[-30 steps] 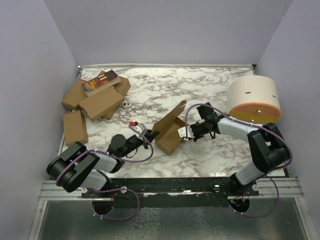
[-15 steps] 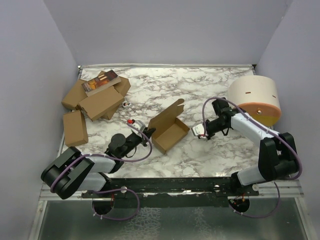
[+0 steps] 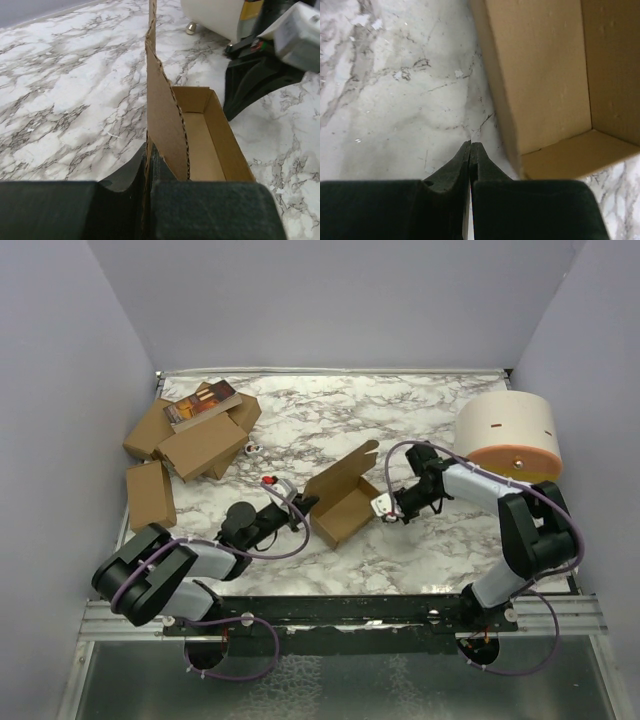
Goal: Fold the paper box
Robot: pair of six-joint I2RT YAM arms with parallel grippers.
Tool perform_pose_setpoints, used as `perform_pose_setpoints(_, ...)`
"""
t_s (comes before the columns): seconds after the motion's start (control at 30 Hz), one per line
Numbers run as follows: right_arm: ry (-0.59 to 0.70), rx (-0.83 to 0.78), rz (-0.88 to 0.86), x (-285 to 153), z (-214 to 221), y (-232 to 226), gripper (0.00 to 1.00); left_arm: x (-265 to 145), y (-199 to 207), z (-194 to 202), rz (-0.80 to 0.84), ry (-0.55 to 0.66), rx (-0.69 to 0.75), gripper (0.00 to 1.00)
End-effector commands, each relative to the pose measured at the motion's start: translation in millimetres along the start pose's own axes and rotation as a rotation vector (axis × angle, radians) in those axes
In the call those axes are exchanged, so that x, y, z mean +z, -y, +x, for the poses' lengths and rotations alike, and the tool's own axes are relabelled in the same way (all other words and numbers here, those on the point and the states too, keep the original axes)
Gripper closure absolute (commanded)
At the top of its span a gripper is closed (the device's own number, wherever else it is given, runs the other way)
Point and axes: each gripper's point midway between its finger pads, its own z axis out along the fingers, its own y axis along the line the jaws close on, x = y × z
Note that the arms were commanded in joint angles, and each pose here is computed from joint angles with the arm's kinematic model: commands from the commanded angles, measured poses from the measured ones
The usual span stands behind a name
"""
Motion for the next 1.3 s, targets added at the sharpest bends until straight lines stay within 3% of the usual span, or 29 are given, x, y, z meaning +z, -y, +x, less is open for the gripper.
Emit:
perform_pose_setpoints(0.0,-0.19,0.018,0.079,5,28,44,0.99,6,27,-4,0.172,0.007,0.009,1.0)
perform_pose_setpoints(0.17,-0.254,-0.002,0.193,-2,29,77,0.99,11,44,7,0.287,-0.038,-0.039,1.0)
perform_pose_setpoints(0.3,-0.234,-0.018,0.164,1,26,64,0.99,15,41,9,0.277,-0.04,-0.059,1.0)
perform_pose_setpoints(0.5,-0.059,-0.072,0.06,-7,-11,24,0.88,23,12,7,0.12,-0.051,-0.049,1.0)
perform_pose_setpoints(0.67,0.047,-0.083,0.117,-42,-33,21,0.78,27,-12,3,-0.003,-0.054,-0.018,0.98)
perform_pose_setpoints(0.83,0.166,-0.038,0.202,-68,-57,31,0.69,36,-20,-3,-0.014,-0.048,-0.004,0.91)
perform_pose_setpoints(1.0,0.308,0.086,0.275,-86,-86,55,0.61,44,-27,-7,-0.022,-0.041,-0.015,0.77)
perform_pose_setpoints(1.03,0.362,0.118,0.28,-88,-94,59,0.59,47,-35,-10,-0.051,-0.039,-0.051,0.66)
perform_pose_setpoints(1.27,0.354,0.212,0.293,-84,-84,63,0.58,39,-51,-14,-0.127,-0.052,-0.175,0.47)
